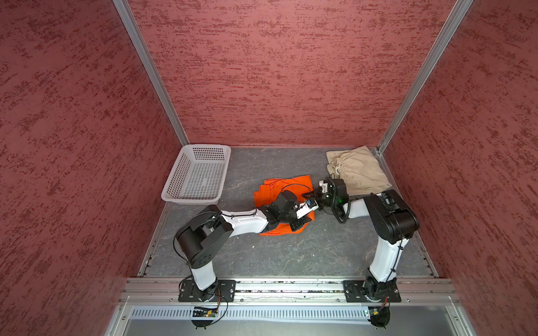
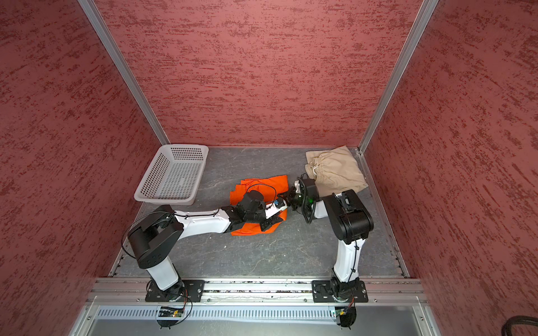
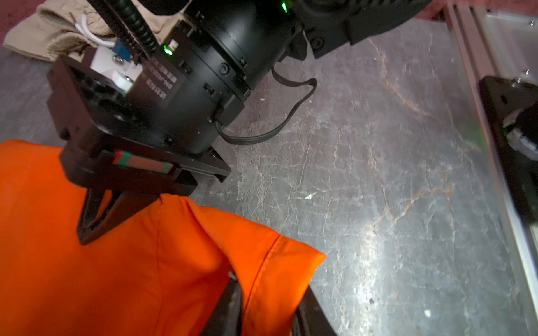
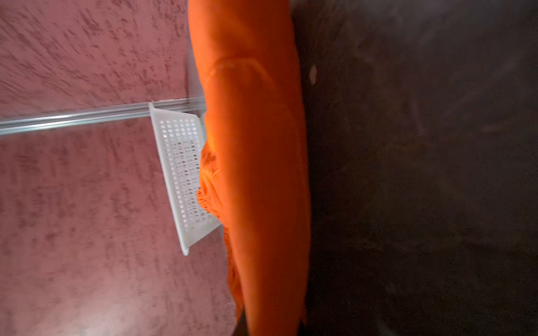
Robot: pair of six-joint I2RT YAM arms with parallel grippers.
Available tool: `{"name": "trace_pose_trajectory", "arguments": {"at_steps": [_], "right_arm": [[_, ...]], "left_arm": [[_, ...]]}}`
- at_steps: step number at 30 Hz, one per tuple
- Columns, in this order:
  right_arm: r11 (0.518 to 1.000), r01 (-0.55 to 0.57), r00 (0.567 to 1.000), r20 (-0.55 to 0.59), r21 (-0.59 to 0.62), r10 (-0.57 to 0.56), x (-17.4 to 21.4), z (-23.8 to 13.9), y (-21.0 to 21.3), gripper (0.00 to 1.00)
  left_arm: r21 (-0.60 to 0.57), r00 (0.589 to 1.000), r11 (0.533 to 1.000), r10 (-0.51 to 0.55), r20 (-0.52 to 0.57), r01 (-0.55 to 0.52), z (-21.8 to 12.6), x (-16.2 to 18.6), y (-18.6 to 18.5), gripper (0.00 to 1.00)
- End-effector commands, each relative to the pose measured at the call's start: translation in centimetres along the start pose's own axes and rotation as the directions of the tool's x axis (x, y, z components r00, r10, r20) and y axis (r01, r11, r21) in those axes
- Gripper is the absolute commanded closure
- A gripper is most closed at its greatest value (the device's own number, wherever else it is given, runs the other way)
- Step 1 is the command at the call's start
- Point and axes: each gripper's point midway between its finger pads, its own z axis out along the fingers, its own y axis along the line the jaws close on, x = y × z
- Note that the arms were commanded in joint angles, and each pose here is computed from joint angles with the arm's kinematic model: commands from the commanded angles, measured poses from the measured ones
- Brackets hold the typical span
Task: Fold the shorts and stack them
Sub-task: 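Lift the orange shorts with the right gripper and carry them onto the beige shorts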
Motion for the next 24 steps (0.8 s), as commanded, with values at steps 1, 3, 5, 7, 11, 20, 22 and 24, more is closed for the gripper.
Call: {"name": "trace_pose_trajectory", "arguments": {"at_steps": [1, 3, 5, 7, 11, 20, 22, 24], "right_arm": [[0.953, 0.185, 0.983, -0.041, 0.239, -0.18, -1.2, -1.1, -2.5, 1.0], [0.896, 0.298, 0.954, -0.082, 0.328, -0.287, -2.7, -2.0, -2.6, 1.0], [0.811, 0.416, 0.908, -0.14, 0.412, -0.394, -4.2, -3.2, -2.7, 1.0], [0.721, 0.501, 0.86, -0.187, 0.479, -0.474, -5.9, -4.3, -2.7, 1.0], [0.55, 0.606, 0.766, -0.233, 0.575, -0.599, -9.8, -6.6, -1.8, 1.0], [0.295, 0.703, 0.586, -0.292, 0.646, -0.756, -15.6, -9.4, 2.6, 1.0], [0.264, 0.711, 0.556, -0.29, 0.652, -0.779, -16.3, -9.9, 3.8, 1.0], [0.245, 0.716, 0.534, -0.287, 0.654, -0.795, -16.9, -10.4, 5.0, 1.0]], "left_arm": [[-0.021, 1.0, 1.0, -0.015, 0.024, 0.015, -0.8, -1.5, 0.3, 0.55], [-0.04, 0.999, 0.999, -0.026, 0.025, 0.027, -1.4, -1.5, 0.8, 0.44], [-0.063, 0.998, 0.997, -0.049, 0.028, 0.05, -2.2, -1.2, 1.4, 0.4], [-0.083, 0.997, 0.994, -0.072, 0.029, 0.074, -2.7, -0.9, 1.9, 0.37], [-0.126, 0.994, 0.986, -0.109, 0.024, 0.111, -3.6, -0.2, 2.9, 0.34], [-0.203, 0.986, 0.965, -0.164, 0.014, 0.164, -5.0, 0.5, 4.7, 0.31], [-0.21, 0.985, 0.963, -0.172, 0.016, 0.171, -5.2, 0.5, 5.0, 0.3], [-0.216, 0.984, 0.96, -0.176, 0.017, 0.175, -5.3, 0.5, 5.3, 0.3]]}}
